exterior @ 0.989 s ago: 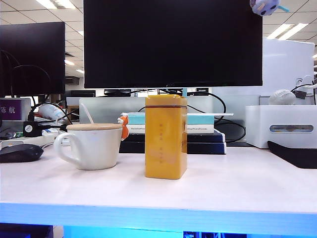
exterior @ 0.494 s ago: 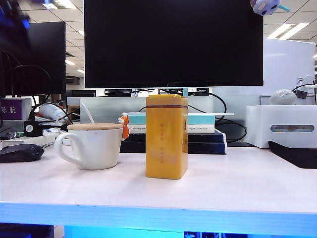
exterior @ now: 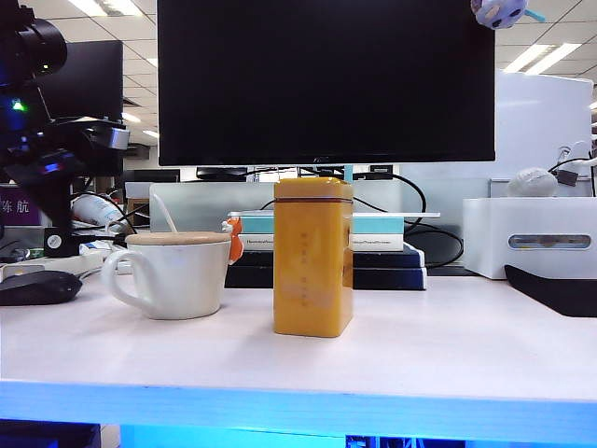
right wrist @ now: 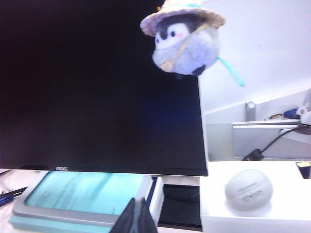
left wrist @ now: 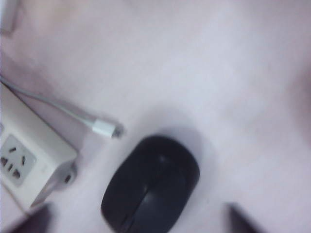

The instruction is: Place the black mouse on the black mouse pad.

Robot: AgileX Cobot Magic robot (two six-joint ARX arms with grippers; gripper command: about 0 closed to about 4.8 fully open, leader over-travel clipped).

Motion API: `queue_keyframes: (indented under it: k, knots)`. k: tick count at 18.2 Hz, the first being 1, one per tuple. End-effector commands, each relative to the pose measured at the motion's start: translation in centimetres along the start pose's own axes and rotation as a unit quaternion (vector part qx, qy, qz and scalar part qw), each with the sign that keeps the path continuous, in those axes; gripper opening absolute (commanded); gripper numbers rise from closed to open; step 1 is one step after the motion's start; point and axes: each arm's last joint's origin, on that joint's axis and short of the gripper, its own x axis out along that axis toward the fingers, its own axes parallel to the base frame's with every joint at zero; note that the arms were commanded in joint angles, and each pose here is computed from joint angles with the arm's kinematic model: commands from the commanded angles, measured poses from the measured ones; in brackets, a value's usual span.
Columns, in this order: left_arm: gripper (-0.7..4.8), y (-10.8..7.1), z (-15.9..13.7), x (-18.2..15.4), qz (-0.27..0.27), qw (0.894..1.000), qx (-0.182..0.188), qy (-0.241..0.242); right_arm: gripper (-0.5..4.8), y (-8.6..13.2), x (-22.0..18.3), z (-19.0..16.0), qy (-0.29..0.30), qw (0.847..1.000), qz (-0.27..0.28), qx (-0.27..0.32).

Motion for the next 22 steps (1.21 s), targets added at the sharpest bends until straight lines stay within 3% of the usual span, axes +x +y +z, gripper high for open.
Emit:
queue_keyframes:
  k: [1, 15, 22]
  knots:
    - [4.79, -0.3, -0.3, -0.1, 0.005, 0.998, 0.048, 0.045, -0.04, 0.1, -0.1, 0.5, -0.015, 1.0, 0.005, -0.003]
    - [4.79, -1.0, -0.8, 1.0, -0.071, 0.993, 0.089, 0.017, -0.04, 0.2, -0.1, 0.5, -0.014, 1.0, 0.017, -0.003]
    - [4.79, -1.0, -1.0, 1.5, -0.076, 0.99, 0.114, 0.022, -0.04, 0.3, -0.2, 0.5, -0.013, 0.999, 0.029, 0.022]
